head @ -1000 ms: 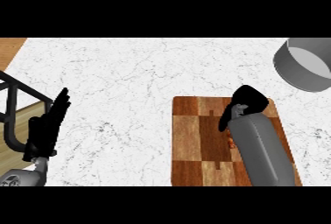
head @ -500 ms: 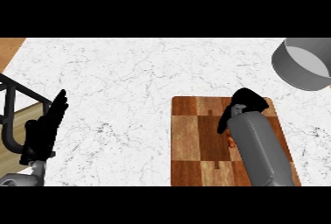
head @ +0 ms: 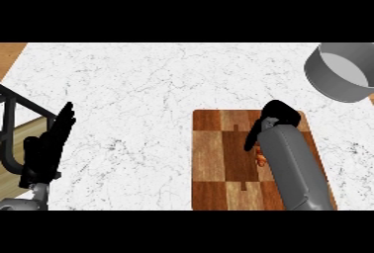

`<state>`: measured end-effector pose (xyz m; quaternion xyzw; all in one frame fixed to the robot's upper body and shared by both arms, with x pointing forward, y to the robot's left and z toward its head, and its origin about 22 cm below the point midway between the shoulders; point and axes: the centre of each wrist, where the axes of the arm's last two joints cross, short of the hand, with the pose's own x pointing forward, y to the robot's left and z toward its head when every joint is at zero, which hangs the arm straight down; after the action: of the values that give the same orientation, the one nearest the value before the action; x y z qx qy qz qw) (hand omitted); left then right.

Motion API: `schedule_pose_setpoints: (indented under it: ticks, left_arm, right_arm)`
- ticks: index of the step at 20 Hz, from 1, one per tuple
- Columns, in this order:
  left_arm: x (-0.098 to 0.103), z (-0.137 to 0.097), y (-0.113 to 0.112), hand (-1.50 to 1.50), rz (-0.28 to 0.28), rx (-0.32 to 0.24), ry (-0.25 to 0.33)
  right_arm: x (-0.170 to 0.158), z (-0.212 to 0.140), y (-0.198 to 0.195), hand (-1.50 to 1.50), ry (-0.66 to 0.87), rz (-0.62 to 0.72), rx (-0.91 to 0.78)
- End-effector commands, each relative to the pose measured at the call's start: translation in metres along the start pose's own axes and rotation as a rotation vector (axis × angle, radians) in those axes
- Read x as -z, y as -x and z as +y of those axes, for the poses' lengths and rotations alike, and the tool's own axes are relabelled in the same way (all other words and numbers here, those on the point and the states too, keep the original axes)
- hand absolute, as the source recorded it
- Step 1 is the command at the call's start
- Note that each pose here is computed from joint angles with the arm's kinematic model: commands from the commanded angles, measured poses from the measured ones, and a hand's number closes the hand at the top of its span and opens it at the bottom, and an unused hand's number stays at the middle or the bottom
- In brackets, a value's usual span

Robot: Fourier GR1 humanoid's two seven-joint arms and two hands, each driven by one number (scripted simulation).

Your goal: Pick the croissant from the cutting board and place it in the pot

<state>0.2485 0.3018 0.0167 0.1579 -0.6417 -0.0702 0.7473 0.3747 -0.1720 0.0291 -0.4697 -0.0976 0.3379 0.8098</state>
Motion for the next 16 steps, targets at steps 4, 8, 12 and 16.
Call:
schedule_pose_setpoints:
  ticks: [4, 8, 12, 16]
  left_arm:
    - [-0.012, 0.028, 0.009, 0.00, 0.019, 0.052, -0.047]
    - [0.000, 0.024, 0.003, 0.00, 0.015, 0.043, -0.053]
    - [-0.018, 0.014, 0.016, 0.00, 0.027, 0.047, -0.047]
    - [-0.004, 0.022, 0.007, 0.00, 0.006, 0.053, -0.059]
  right_arm:
    - [0.002, 0.013, -0.003, 1.50, -0.004, 0.134, -0.085]
    - [-0.009, 0.008, -0.012, 1.50, 0.011, 0.114, -0.092]
    - [0.004, 0.011, 0.016, 1.50, -0.009, -0.213, -0.087]
    - [0.001, -0.031, 0.026, 1.50, -0.001, -0.747, -0.067]
